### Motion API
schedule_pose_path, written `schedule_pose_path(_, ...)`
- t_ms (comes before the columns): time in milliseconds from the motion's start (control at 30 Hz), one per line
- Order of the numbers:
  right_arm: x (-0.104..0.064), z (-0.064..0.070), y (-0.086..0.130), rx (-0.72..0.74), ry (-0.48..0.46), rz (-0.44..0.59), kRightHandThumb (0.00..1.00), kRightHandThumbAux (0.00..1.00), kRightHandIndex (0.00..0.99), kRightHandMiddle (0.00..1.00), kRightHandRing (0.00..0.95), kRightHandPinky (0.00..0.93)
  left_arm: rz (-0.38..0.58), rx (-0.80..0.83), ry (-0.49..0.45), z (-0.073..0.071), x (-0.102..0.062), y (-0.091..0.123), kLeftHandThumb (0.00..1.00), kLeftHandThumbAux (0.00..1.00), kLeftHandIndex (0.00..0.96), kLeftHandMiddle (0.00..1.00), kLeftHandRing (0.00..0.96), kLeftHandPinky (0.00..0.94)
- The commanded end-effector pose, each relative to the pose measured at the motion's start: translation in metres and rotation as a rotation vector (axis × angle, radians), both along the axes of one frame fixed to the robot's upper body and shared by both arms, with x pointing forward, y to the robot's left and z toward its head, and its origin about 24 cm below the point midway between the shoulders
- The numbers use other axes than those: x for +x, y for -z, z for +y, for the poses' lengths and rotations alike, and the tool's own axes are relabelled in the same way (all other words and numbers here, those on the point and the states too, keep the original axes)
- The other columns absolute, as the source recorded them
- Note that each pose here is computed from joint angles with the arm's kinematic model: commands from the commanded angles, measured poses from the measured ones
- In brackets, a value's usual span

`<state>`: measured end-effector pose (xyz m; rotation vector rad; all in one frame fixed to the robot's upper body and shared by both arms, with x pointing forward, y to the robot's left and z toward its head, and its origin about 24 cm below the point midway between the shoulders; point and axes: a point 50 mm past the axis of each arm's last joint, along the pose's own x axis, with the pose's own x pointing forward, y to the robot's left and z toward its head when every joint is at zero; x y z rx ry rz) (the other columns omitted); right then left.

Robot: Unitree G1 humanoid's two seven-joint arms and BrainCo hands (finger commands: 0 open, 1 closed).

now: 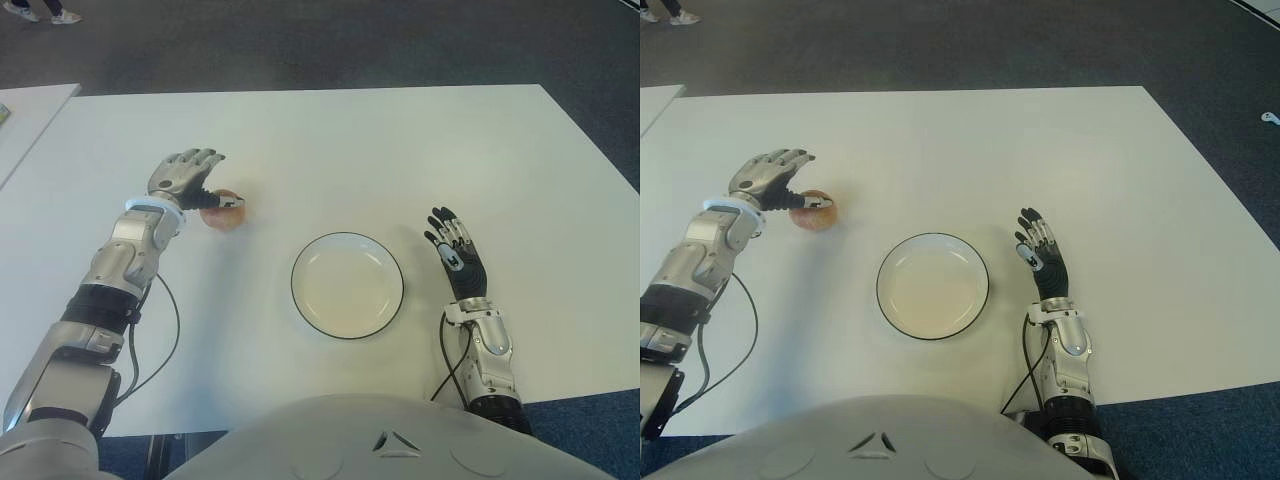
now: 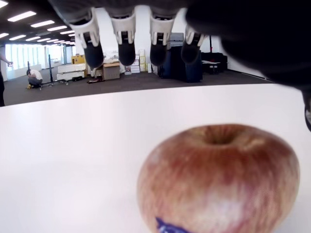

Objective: Put the apples into the plate.

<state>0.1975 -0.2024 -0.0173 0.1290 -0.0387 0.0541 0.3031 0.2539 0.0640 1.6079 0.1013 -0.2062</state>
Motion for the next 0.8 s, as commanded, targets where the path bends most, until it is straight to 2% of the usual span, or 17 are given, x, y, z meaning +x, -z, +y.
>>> schedule_pose_path(33, -0.033, -0.003, 0.039, 0.069, 0.039, 0.22, 0.09, 0.513, 0.022, 0.0, 0.0, 0.0, 0.012, -0.01, -0.004, -0.002, 0.0, 0.007, 0.289, 0.286, 0.005, 0.0, 0.0, 0.041)
schedule_pose_path(800, -0.03, -0.006, 0.037, 0.076, 0.062, 0.205, 0.114, 0.512, 0.058, 0.009, 0.0, 0.0, 0.068, -0.02, -0.02, -0.008, -0.006, 0.027, 0.29, 0.303, 0.004, 0.0, 0.0, 0.041)
